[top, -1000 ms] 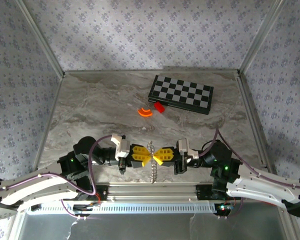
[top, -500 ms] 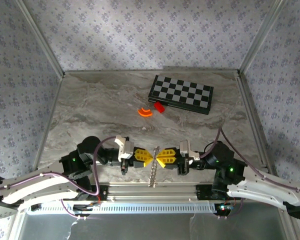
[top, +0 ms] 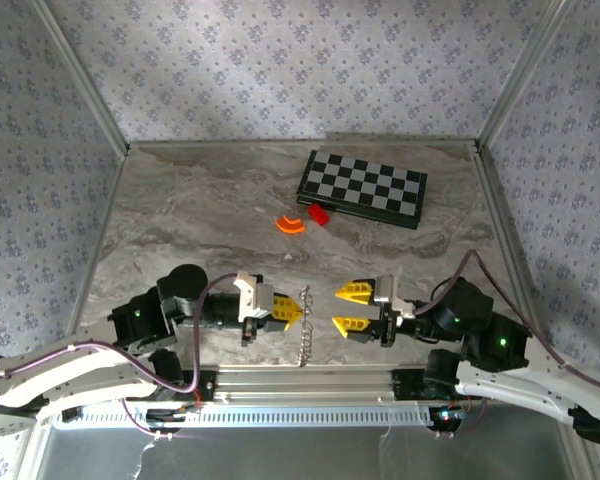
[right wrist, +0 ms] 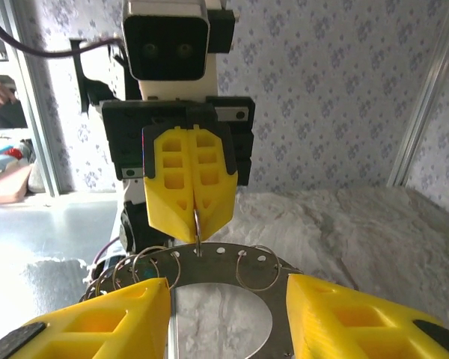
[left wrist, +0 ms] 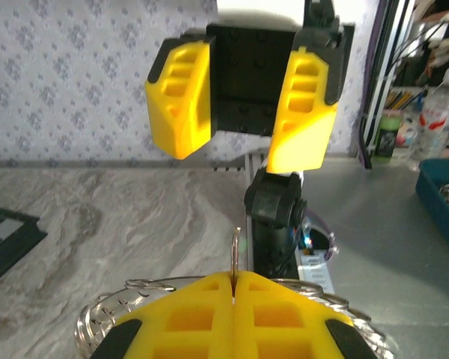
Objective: Put the keys on the keyring
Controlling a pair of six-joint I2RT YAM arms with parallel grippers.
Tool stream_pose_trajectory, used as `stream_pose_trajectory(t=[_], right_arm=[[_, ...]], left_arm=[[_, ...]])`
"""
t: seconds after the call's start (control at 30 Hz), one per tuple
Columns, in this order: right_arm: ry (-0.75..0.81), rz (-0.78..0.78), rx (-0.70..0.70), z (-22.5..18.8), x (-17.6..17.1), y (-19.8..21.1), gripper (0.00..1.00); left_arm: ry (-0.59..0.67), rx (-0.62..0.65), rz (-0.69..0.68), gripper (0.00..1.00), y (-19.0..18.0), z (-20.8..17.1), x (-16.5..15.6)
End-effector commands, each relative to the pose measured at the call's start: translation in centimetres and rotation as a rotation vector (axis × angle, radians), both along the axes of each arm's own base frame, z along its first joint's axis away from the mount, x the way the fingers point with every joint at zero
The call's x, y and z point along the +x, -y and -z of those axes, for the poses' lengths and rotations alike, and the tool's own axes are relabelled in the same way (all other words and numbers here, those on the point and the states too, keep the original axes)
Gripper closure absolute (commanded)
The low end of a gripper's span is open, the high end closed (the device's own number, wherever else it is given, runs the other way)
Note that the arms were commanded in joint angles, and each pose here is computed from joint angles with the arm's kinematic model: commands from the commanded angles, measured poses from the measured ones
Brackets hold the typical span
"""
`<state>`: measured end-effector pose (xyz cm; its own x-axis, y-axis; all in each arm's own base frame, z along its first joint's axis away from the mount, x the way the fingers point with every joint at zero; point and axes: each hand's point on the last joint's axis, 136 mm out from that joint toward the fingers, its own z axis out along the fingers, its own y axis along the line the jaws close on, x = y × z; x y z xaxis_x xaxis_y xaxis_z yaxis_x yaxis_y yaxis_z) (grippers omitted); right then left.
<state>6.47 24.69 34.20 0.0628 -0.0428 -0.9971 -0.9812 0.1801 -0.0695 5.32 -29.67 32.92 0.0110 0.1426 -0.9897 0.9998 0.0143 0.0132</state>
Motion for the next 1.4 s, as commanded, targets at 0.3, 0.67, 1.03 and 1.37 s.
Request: stream_pose_trajectory(t=[0.3,0.67,1.03,1.37], right_arm=[[-0.013,-0.005,-0.109,2.2,0.6,-1.6,0.59],[-0.033,-0.04,-0.138,3.4,0.4,-3.0,0.65],[-0.047,-0.078,-0.149,3.9,0.0,-4.0,0.77],[-0.043,-0.068,-0.154,4.0,0.2,-4.3,1.0]], left_arm=[[0.065,0.08,-0.04,1.0,0.1,0.2,1.0],[0.056,0.096,-0.033,1.0,0.4,0.8,1.0],[0.05,0.093,-0.032,1.0,0.5,0.9,0.9],[0.047,0.091,-0.033,1.0,0.4,1.1,0.9]])
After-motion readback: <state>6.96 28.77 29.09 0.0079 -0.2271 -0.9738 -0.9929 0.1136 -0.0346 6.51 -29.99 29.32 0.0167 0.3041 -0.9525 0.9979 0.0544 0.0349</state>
